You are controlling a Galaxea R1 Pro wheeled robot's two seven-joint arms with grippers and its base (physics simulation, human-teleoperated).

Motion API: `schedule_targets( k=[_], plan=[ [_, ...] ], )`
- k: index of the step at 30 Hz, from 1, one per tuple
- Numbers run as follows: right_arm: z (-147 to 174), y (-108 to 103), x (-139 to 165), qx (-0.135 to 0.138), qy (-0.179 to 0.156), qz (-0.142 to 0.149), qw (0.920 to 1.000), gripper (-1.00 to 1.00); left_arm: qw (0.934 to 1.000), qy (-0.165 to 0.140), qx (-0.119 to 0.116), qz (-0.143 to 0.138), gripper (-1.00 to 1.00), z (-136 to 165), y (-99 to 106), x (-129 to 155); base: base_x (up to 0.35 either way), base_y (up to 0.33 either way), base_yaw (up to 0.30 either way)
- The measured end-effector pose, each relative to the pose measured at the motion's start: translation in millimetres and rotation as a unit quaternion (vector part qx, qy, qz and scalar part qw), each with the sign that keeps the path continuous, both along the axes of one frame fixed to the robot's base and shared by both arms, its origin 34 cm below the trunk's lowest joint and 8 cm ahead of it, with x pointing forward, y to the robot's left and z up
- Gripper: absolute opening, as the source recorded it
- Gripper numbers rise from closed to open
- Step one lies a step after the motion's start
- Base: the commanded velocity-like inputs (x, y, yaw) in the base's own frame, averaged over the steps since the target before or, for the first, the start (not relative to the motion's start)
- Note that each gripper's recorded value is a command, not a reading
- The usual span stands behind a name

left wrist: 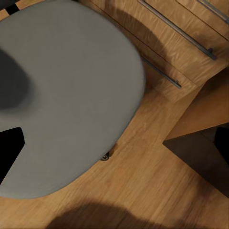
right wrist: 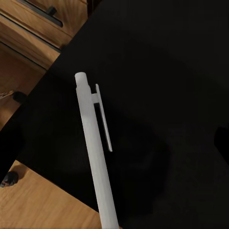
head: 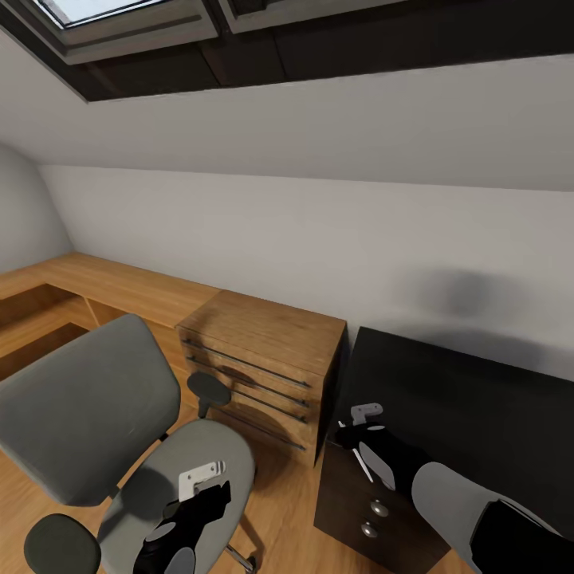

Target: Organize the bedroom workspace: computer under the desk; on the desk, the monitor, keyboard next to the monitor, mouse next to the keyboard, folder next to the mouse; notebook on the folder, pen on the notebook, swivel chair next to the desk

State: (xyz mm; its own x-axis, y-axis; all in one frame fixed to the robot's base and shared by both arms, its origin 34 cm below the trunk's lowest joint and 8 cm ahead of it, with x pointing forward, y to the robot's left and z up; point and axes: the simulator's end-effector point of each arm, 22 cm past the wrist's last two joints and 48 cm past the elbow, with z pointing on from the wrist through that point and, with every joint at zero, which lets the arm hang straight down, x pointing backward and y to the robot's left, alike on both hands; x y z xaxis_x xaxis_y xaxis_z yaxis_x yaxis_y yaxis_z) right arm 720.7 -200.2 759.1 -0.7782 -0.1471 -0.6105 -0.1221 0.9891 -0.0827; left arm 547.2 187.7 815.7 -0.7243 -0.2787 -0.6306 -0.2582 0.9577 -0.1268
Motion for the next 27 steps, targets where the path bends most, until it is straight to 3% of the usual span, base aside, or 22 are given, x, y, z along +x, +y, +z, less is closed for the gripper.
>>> schedule_targets(
  k=[27],
  plan=[
    [-21,0,2,-0.001,0.002,0.001,1.0,1.0,1.0,0.0,0.001,0.0,1.0,-20,1,3,0.0,0.0,0.0]
  ],
)
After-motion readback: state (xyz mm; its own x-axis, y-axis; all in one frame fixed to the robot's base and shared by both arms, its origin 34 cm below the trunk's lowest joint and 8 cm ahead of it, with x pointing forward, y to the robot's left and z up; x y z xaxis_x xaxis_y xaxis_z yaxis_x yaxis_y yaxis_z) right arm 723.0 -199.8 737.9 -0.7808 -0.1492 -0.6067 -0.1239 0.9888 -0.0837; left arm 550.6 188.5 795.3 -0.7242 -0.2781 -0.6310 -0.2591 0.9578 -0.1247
